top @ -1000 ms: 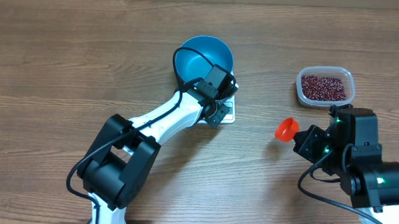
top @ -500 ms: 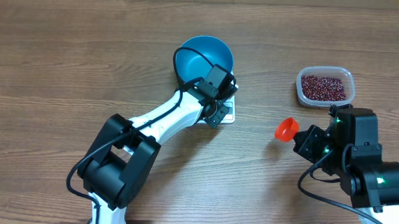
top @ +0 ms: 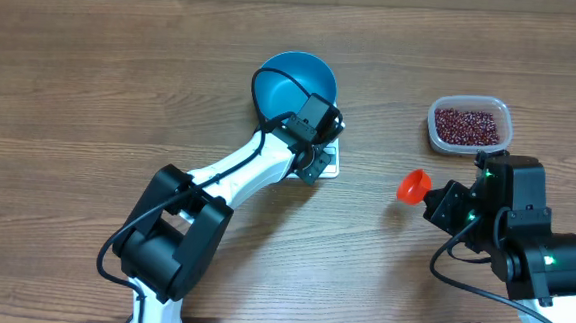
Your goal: Scoop item into bowl and weigh 150g on scale
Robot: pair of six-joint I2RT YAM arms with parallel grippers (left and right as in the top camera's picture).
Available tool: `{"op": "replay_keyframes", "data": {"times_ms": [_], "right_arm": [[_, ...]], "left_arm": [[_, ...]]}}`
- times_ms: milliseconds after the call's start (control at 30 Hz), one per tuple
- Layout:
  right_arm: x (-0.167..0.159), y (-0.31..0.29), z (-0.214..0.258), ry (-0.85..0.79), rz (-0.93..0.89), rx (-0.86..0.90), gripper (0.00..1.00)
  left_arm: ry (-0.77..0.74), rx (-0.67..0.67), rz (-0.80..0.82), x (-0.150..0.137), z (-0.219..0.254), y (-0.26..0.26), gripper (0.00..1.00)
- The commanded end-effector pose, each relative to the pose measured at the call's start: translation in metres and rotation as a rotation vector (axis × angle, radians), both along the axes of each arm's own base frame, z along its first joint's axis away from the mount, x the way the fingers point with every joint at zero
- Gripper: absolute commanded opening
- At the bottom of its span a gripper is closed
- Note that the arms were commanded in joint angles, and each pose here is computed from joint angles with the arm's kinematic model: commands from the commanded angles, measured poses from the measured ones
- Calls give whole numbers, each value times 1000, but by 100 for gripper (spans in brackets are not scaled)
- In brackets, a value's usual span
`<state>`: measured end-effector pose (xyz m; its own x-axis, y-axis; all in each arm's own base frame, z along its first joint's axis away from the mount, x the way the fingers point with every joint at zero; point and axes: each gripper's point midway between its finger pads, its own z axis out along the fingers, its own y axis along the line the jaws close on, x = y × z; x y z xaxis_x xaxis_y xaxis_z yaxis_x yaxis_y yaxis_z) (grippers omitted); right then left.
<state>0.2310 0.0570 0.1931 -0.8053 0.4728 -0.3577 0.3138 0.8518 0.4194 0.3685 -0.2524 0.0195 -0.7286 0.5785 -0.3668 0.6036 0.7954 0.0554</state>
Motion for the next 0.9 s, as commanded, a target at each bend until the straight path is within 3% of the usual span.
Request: {"op": "replay_keyframes", "data": {"times_ms": [0, 533, 867], "right_arm": [[4, -2, 9, -30, -5, -7, 4], [4, -2, 9, -30, -5, -7, 4], [4, -2, 9, -30, -5, -7, 4]], "left_arm": [[33, 43, 21, -3, -23, 7, 4], [41, 72, 38, -6, -23, 13, 4], [24, 9, 19, 7, 25, -5, 4]]}}
